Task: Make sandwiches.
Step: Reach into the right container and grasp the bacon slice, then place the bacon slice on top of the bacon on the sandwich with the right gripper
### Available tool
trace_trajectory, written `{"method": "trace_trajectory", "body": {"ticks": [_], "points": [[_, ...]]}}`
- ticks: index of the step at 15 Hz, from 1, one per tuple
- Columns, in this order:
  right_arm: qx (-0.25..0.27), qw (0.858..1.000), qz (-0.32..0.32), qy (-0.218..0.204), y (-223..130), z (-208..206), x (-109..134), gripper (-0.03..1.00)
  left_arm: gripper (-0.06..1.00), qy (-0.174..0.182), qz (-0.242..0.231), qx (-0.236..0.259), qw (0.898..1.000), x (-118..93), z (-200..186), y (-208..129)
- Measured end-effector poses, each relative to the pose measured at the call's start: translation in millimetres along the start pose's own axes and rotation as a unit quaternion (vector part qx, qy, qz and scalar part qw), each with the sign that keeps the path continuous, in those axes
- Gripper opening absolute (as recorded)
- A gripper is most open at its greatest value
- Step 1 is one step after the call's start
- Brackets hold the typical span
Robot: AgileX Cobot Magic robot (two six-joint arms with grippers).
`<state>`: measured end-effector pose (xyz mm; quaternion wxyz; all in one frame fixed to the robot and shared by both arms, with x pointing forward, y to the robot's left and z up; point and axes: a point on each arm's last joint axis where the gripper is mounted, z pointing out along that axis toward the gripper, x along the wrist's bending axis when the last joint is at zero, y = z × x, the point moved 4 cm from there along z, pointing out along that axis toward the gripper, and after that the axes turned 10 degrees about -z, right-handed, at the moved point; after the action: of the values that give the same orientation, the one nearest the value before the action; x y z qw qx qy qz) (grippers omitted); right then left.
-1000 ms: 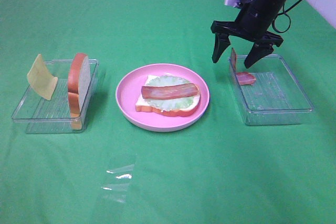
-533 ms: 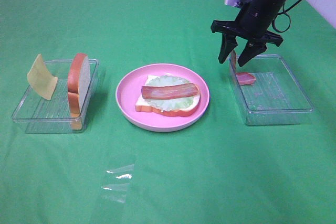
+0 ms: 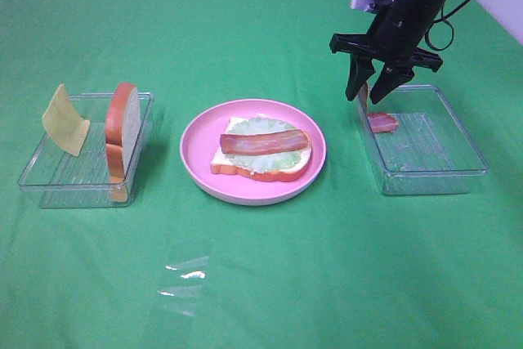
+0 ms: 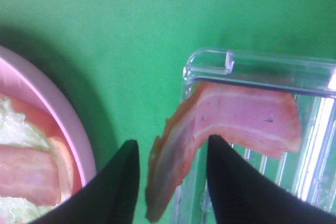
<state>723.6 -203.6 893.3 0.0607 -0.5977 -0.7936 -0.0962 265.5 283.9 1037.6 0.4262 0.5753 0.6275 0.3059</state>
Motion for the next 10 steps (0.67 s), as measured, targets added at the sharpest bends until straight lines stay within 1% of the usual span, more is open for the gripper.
{"method": "trace_trajectory", "body": {"ticks": [3,4,5,6,10], "points": [[0.004,1.000,-0.005,-0.017,-0.9,0.0,-4.6,0.24,0.97,0.000,0.000,0.000,1.000,0.0,0.0,0.0],[0.004,1.000,-0.006,-0.020,-0.9,-0.1,-5.2,0.21,0.97,0.000,0.000,0.000,1.000,0.0,0.0,0.0],[0.004,1.000,-0.006,-0.022,-1.0,-0.1,-5.8,0.14,0.97,0.000,0.000,0.000,1.000,0.0,0.0,0.0],[0.004,1.000,-0.006,-0.022,-1.0,-0.1,-5.8,0.02,0.97,0.000,0.000,0.000,1.000,0.0,0.0,0.0],[0.001,1.000,-0.007,-0.023,-1.2,-5.3,-4.6,0.02,0.97,0.000,0.000,0.000,1.000,0.0,0.0,0.0]]}}
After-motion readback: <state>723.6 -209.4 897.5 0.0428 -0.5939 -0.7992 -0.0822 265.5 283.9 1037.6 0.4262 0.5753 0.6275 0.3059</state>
